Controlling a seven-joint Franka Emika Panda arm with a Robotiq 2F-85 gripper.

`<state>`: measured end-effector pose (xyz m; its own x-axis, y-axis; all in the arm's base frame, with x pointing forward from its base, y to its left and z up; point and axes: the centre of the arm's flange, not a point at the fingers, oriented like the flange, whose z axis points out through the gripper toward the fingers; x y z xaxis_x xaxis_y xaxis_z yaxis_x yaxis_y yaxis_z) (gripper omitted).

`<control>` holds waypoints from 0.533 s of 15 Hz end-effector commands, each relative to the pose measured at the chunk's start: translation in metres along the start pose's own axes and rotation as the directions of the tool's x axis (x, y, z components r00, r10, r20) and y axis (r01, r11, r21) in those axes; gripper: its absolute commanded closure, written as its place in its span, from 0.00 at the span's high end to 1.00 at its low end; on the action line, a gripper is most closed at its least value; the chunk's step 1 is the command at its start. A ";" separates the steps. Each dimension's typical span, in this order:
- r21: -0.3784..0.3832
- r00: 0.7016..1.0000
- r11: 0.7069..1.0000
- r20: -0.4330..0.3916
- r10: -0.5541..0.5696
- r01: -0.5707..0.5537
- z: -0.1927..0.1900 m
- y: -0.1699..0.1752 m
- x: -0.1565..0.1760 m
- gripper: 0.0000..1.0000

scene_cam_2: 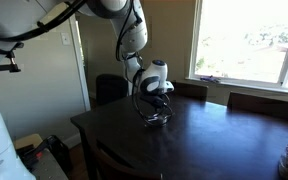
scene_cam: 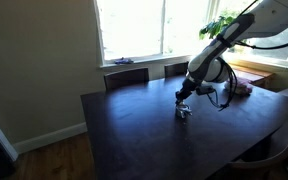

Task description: Unstack the measuring cups

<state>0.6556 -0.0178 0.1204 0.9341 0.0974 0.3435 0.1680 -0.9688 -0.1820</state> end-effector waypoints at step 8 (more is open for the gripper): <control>0.037 0.994 0.999 0.106 -0.012 0.008 -0.017 0.002 -0.012 0.66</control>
<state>0.6516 -0.0223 0.1199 0.9491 0.1054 0.2969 0.1683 -0.9662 -0.1951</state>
